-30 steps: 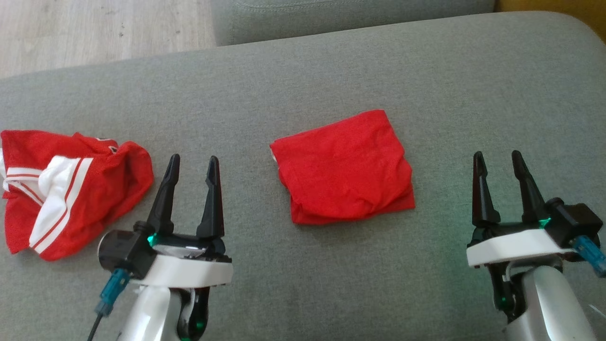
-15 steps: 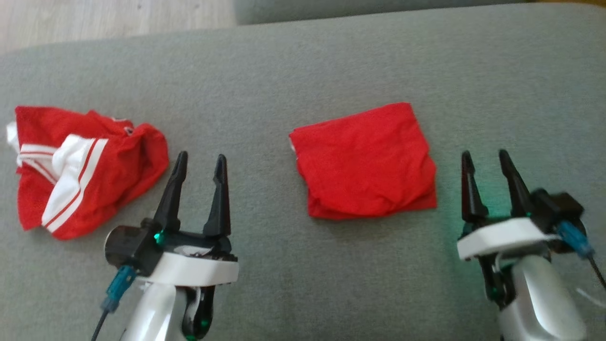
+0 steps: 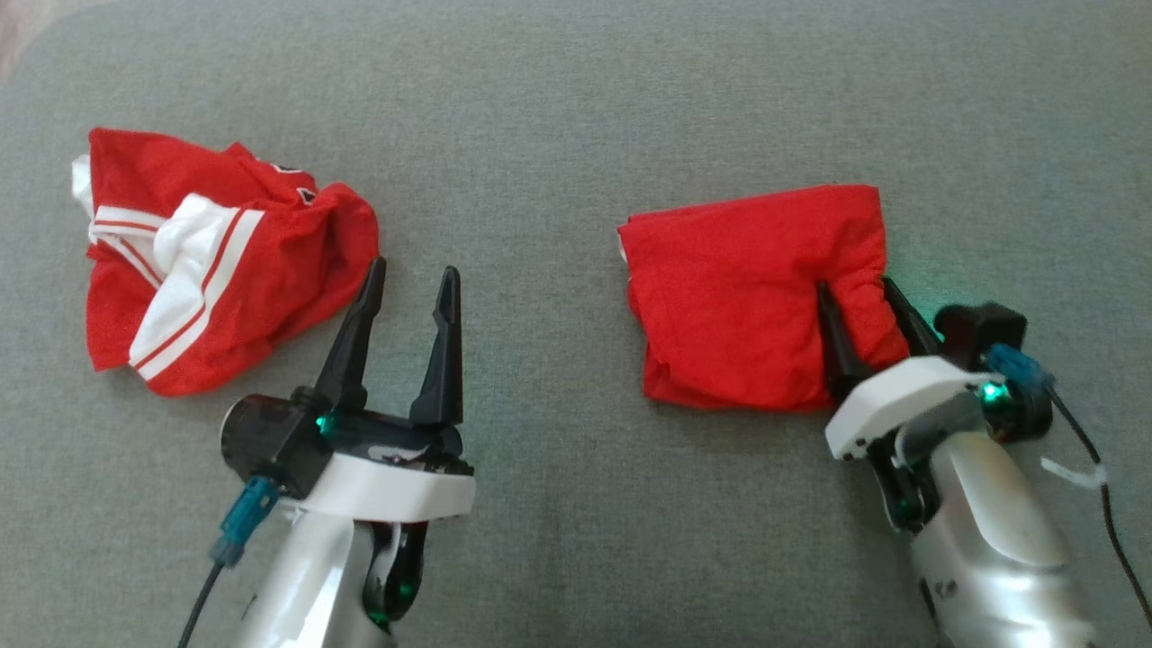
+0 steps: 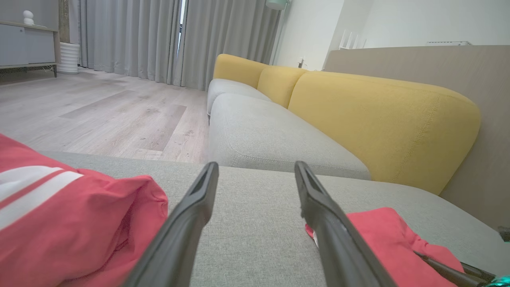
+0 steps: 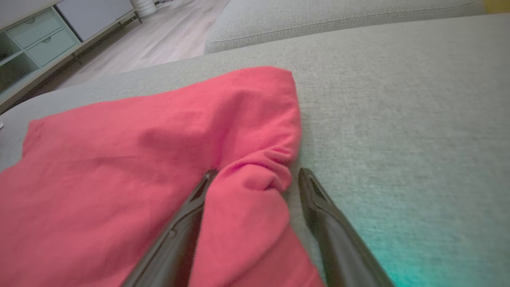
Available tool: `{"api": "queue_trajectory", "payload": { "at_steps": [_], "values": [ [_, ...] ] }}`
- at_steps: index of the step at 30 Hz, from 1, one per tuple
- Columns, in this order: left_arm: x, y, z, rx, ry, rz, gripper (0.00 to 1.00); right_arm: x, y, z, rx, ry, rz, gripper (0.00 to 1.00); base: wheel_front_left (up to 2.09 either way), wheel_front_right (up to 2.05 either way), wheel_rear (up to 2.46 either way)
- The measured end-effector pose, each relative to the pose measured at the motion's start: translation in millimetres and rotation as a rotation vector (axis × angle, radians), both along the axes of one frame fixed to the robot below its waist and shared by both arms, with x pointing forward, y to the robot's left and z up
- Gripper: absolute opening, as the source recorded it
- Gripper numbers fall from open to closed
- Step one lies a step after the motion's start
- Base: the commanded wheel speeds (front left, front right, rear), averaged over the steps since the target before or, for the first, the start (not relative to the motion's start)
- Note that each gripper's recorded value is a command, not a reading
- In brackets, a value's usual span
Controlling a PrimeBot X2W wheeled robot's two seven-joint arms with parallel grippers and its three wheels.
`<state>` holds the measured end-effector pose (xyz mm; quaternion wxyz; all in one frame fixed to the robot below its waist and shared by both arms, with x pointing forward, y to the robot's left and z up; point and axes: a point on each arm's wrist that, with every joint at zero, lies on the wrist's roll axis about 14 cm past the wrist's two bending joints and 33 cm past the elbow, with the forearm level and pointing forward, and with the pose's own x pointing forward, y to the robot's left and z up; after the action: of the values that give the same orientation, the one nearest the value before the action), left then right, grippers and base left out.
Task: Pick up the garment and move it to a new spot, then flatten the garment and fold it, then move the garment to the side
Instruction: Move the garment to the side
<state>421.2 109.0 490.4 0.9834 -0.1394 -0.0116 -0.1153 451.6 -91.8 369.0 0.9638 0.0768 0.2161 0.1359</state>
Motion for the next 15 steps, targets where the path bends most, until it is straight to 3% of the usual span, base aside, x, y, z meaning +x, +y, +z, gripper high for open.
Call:
{"api": "queue_trajectory", "payload": {
  "at_steps": [2,3,4,15],
  "values": [
    [0,1,0,0.001,0.002,0.004,1.0,3,6,0,-0.006,0.001,0.021,1.0,0.0,0.0,0.0],
    [0,1,0,0.001,0.001,0.004,1.0,4,8,0,-0.011,0.001,0.032,0.91,0.0,0.0,0.0],
    [0,1,0,0.0,0.0,0.003,1.0,3,9,0,-0.021,-0.001,0.042,0.0,0.0,0.0,0.0],
    [5,-23,7,-0.006,-0.025,-0.063,1.0,0,-16,16,-0.144,-0.1,0.042,0.0,0.0,0.0,0.0]
  ]
}}
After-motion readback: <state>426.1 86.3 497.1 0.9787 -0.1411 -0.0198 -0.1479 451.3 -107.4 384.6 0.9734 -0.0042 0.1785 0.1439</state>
